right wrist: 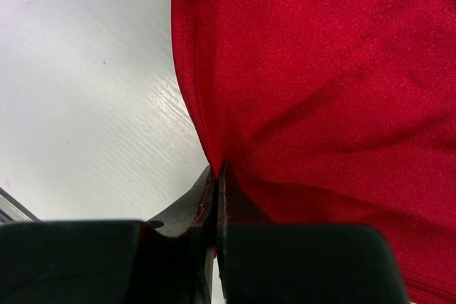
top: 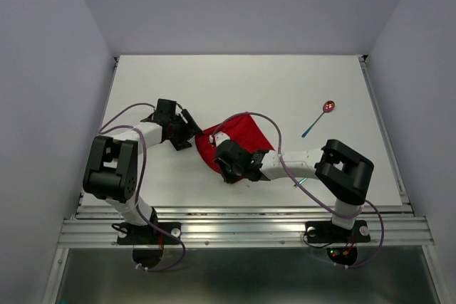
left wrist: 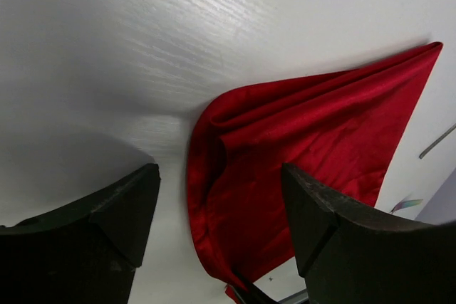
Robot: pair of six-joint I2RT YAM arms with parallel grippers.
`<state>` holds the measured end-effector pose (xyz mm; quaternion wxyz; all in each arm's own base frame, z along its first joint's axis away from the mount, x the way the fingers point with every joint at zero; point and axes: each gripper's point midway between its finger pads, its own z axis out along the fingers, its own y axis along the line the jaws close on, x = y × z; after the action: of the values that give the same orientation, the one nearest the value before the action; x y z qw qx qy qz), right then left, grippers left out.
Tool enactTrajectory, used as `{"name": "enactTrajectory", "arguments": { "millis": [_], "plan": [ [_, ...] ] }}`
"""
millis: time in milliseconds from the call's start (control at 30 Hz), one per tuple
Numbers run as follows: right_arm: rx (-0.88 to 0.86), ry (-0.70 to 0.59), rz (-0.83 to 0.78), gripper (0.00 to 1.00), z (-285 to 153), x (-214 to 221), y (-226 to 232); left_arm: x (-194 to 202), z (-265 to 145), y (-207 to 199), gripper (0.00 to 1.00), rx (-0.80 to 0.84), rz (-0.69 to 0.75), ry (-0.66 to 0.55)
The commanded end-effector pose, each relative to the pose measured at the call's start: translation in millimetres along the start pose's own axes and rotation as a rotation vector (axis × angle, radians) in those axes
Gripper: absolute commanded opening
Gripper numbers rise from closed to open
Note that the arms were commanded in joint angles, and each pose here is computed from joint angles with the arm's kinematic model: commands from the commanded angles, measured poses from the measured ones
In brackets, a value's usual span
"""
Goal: Fold the napkin into a case and place the utensils inside
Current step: Pick up the lower triangle-folded napkin from the center of the board.
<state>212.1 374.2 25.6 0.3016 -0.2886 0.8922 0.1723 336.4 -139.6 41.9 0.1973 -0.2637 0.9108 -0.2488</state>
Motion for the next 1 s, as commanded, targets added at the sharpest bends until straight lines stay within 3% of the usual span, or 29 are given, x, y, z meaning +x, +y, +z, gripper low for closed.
{"name": "enactTrajectory", "arguments": {
  "millis": [0,567,800,900,967],
  "plan": [
    [-0.064,-0.066,0.043,0.01,-12.2,-20.2,7.0,-7.3,7.2,-21.2,0.78,0.036,0.049,-0.021],
    [-0.086,-0.092,0.067,0.01,-17.9,-28.4,8.5,14.7,29.5,-8.5,0.56,-0.088,0.042,-0.027],
    [-0.088,-0.086,0.060,0.01,-19.4,-24.6,7.4,1.9,22.2,-17.0,0.29,-0.102,0.061,-0.061],
    [-0.084,-0.077,0.052,0.01,-18.4,-20.3,5.6,-0.6,16.0,-22.5,0.00,-0.120,0.094,-0.037],
    [-0.082,-0.077,0.051,0.01,-19.8,-19.2,4.6,0.9,14.6,-19.7,0.00,-0.146,0.125,-0.014]
  ]
}}
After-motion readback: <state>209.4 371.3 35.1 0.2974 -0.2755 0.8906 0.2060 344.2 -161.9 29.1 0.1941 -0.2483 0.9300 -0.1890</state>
